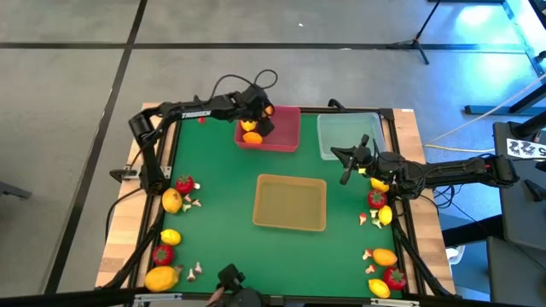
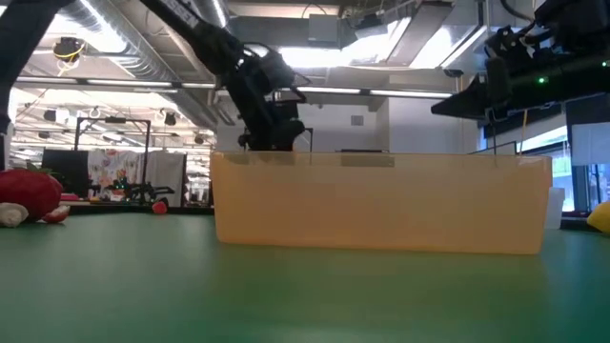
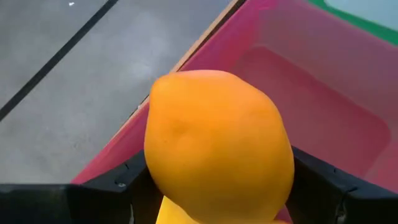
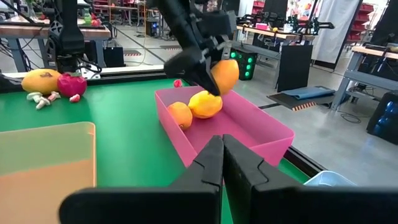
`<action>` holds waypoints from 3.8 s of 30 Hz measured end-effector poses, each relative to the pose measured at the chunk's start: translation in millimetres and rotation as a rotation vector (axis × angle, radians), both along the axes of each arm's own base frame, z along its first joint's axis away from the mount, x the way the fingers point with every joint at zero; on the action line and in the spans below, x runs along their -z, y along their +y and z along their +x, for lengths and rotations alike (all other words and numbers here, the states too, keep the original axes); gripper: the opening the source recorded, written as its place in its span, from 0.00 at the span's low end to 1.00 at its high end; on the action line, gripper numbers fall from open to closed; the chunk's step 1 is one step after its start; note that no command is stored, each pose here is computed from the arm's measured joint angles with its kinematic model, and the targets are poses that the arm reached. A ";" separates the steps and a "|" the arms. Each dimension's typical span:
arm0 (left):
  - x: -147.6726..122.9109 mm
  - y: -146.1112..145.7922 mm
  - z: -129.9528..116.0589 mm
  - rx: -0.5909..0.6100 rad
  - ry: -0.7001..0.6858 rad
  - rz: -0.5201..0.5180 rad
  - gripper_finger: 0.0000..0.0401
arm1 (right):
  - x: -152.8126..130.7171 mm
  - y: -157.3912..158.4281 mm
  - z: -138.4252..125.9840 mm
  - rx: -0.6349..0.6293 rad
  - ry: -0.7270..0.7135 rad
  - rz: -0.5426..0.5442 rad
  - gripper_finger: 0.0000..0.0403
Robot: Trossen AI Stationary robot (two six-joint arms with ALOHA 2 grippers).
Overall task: Sort produce into baskets
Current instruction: Put the yellow lemon into the red bin
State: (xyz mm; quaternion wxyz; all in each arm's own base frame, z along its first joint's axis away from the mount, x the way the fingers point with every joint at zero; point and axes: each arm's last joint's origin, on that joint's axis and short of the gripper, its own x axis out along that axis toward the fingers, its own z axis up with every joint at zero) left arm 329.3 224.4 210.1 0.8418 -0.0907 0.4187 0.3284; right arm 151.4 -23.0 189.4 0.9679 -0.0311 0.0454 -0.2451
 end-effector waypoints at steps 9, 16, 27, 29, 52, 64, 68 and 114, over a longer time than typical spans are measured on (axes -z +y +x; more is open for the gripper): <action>13.3 5.3 1.1 0.000 0.032 -0.011 0.66 | 0.4 0.1 0.0 0.000 0.005 0.000 0.02; 13.2 5.5 1.3 0.002 0.033 -0.005 0.66 | 0.4 0.1 0.0 0.000 0.005 0.000 0.02; 10.7 4.0 1.3 -0.005 0.047 0.021 0.94 | 0.4 0.0 0.0 0.000 0.005 0.000 0.02; 8.5 2.4 1.9 -0.001 0.042 0.025 0.97 | 0.4 0.1 0.0 0.000 0.005 0.000 0.02; -97.2 -83.2 -25.5 0.087 -0.128 0.040 0.97 | 0.4 0.1 0.0 0.000 0.002 0.004 0.02; -113.9 -139.3 -73.7 -0.049 0.015 -0.211 0.97 | 0.5 0.0 0.0 0.000 0.003 0.004 0.02; -108.3 -156.0 -83.4 -0.080 0.137 -0.277 0.97 | 0.6 0.0 0.0 0.000 0.004 0.004 0.02; 2.4 -320.7 -171.8 -0.965 0.485 -0.406 0.97 | 1.2 2.5 1.2 -0.092 -0.014 0.060 0.02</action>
